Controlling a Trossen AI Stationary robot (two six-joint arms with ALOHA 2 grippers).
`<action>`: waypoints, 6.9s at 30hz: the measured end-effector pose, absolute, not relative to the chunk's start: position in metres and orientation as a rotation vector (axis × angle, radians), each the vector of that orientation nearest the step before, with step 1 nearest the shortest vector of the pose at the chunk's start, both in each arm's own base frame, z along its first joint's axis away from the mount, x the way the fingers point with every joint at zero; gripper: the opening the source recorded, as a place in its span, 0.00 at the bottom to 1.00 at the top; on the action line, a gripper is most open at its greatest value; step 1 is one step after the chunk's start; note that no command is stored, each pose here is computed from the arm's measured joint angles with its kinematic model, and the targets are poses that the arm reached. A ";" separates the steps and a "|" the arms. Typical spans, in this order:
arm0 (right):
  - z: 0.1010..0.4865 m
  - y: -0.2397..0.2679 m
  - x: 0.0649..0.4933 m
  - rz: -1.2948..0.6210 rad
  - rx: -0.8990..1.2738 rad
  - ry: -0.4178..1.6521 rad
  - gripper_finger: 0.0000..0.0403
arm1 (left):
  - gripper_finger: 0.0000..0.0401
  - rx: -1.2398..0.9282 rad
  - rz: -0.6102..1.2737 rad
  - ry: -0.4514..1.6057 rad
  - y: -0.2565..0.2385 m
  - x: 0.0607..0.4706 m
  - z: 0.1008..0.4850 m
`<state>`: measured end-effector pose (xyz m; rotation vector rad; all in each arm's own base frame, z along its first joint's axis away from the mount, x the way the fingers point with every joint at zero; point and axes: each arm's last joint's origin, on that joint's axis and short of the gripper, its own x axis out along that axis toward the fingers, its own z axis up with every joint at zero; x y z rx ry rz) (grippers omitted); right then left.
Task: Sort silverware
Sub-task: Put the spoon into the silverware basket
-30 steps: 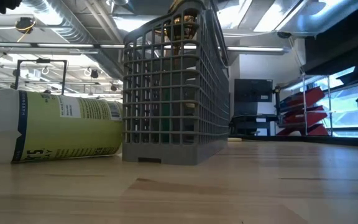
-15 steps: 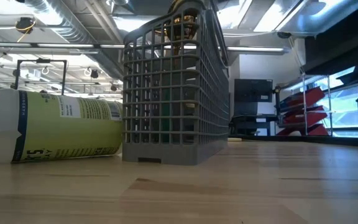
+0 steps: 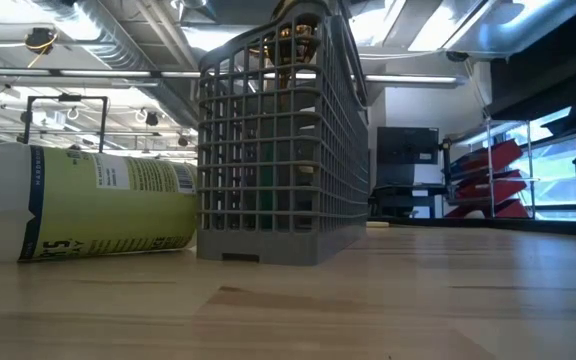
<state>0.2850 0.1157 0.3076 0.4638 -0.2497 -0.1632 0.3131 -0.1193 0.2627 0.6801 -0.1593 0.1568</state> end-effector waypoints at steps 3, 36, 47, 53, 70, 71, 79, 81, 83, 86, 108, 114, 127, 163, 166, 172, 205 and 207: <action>0.308 0.116 0.285 -0.163 0.465 -0.252 0.00 | 0.69 0.691 0.209 -0.145 -0.119 0.316 0.266; 0.307 0.116 0.285 -0.165 0.436 -0.245 0.00 | 0.20 0.654 0.325 -0.126 -0.113 0.316 0.268; 0.308 0.117 0.285 -0.139 0.426 -0.241 0.02 | 0.01 0.779 0.378 -0.107 -0.123 0.310 0.271; 0.307 0.119 0.285 -0.113 0.409 -0.232 0.17 | 0.00 0.834 0.474 -0.087 -0.123 0.306 0.277; 0.289 0.149 0.256 -0.019 0.262 0.100 0.50 | 0.00 0.912 0.643 0.070 -0.106 0.282 0.348; 0.287 0.150 0.253 -0.014 0.259 0.126 0.50 | 0.00 0.899 0.632 0.093 -0.102 0.280 0.357; 0.282 0.160 0.239 0.016 0.270 0.223 0.50 | 0.00 0.709 0.623 0.267 -0.052 0.254 0.450; 0.282 0.161 0.238 0.019 0.270 0.225 0.50 | 0.00 0.636 0.551 0.282 -0.039 0.245 0.472; 0.281 0.161 0.238 0.026 0.269 0.230 0.50 | 0.00 0.583 0.490 0.291 -0.027 0.240 0.489; 0.281 0.161 0.238 0.026 0.268 0.232 0.49 | 0.00 0.553 0.472 0.290 -0.008 0.236 0.515; 0.281 0.162 0.238 0.050 0.284 0.242 0.49 | 0.00 0.038 0.168 0.935 0.074 0.305 0.464; 0.280 0.161 0.238 0.037 0.283 0.239 0.49 | 0.00 -0.169 0.114 1.033 0.086 0.308 0.448; 0.277 0.161 0.238 0.031 0.262 0.269 0.49 | 0.00 -0.423 -0.028 1.021 0.083 0.315 0.443; 0.270 0.160 0.236 0.036 0.248 0.345 0.49 | 0.02 -0.591 0.092 1.203 0.107 0.393 0.358; 0.269 0.160 0.235 0.035 0.244 0.350 0.49 | 0.05 -0.567 0.121 1.192 0.108 0.394 0.358; 0.269 0.160 0.235 0.035 0.244 0.350 0.49 | 0.14 -0.542 0.120 1.119 0.110 0.401 0.360; 0.267 0.159 0.235 0.024 0.238 0.360 0.49 | 0.21 0.384 0.177 0.816 0.009 0.372 0.353; 0.267 0.159 0.235 0.024 0.236 0.362 0.49 | 0.21 0.389 0.192 0.733 0.010 0.361 0.351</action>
